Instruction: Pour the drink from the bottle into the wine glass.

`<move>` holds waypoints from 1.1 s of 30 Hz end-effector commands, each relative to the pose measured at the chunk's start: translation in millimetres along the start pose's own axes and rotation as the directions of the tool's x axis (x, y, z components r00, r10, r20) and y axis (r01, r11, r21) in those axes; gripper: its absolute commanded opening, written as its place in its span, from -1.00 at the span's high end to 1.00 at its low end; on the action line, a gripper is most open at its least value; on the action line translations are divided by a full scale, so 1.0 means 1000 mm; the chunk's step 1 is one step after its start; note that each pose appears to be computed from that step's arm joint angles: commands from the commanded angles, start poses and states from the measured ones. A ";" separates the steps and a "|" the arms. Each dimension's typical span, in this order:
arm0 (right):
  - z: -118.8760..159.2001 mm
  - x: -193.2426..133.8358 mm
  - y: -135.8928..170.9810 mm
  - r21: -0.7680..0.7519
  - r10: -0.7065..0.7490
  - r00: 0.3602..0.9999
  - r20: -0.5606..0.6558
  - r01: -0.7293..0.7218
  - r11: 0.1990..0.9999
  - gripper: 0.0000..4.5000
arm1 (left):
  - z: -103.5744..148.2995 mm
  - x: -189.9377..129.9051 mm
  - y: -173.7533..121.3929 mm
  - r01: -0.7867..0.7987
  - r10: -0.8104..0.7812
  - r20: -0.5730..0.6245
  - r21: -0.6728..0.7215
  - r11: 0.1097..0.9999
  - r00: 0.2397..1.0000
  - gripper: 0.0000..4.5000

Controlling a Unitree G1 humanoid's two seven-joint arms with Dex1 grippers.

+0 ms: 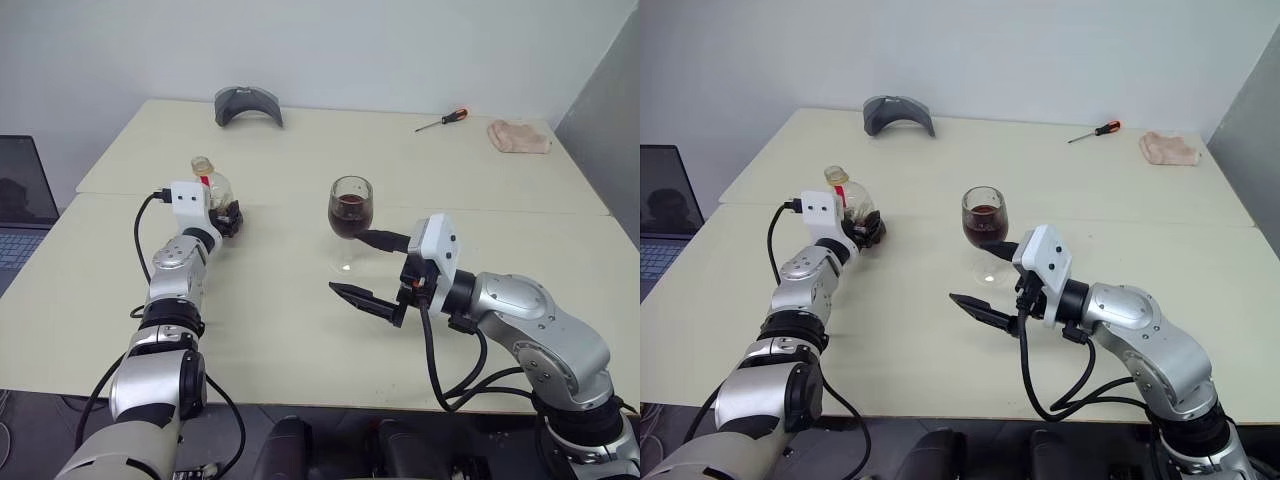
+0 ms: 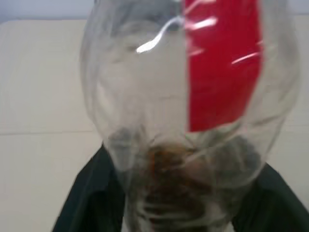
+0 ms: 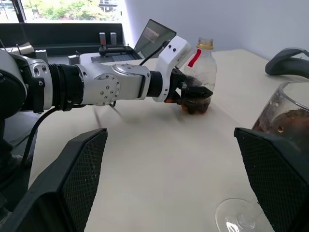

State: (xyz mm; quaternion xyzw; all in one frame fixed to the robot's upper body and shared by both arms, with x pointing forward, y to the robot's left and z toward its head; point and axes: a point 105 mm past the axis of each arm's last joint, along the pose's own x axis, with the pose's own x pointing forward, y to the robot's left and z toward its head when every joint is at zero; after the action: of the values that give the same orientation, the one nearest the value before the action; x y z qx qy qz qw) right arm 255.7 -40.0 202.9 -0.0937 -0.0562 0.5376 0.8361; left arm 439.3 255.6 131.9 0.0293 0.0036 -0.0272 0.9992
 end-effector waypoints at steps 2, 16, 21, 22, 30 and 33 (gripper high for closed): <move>0.018 0.001 0.003 -0.034 0.005 0.998 0.057 -0.003 0.999 -1.00 | 0.018 -0.005 -0.001 0.022 -0.023 0.084 0.021 1.000 0.996 -0.92; -0.009 -0.039 -0.014 -0.008 -0.186 0.982 0.019 0.187 0.982 -1.00 | 0.028 -0.087 -0.013 -0.030 0.013 0.156 0.106 0.994 0.988 -0.99; -0.056 -0.081 -0.059 0.071 -0.530 0.848 0.018 0.528 0.846 -1.00 | 0.015 -0.102 -0.014 -0.078 0.070 0.108 0.073 0.994 0.992 -0.99; -0.061 -0.091 -0.072 0.071 -0.619 0.784 0.038 0.616 0.784 -1.00 | 0.012 -0.104 -0.014 -0.090 0.083 0.099 0.068 0.994 0.992 -0.99; -0.088 -0.110 -0.106 -0.004 -0.822 0.563 0.082 0.825 0.565 -1.00 | 0.003 -0.115 -0.017 -0.127 0.121 0.103 0.053 0.991 0.987 -0.99; -0.088 -0.108 -0.112 0.013 -0.832 0.547 0.088 0.835 0.550 -1.00 | 0.001 -0.118 -0.020 -0.118 0.110 0.110 0.065 0.991 0.988 -0.99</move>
State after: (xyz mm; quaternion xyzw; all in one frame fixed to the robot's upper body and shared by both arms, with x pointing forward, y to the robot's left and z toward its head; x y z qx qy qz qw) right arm 326.7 -189.4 128.1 -0.0407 -0.1079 0.0873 0.9895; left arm 323.2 244.3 116.4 0.0539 -0.0157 0.0274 0.9980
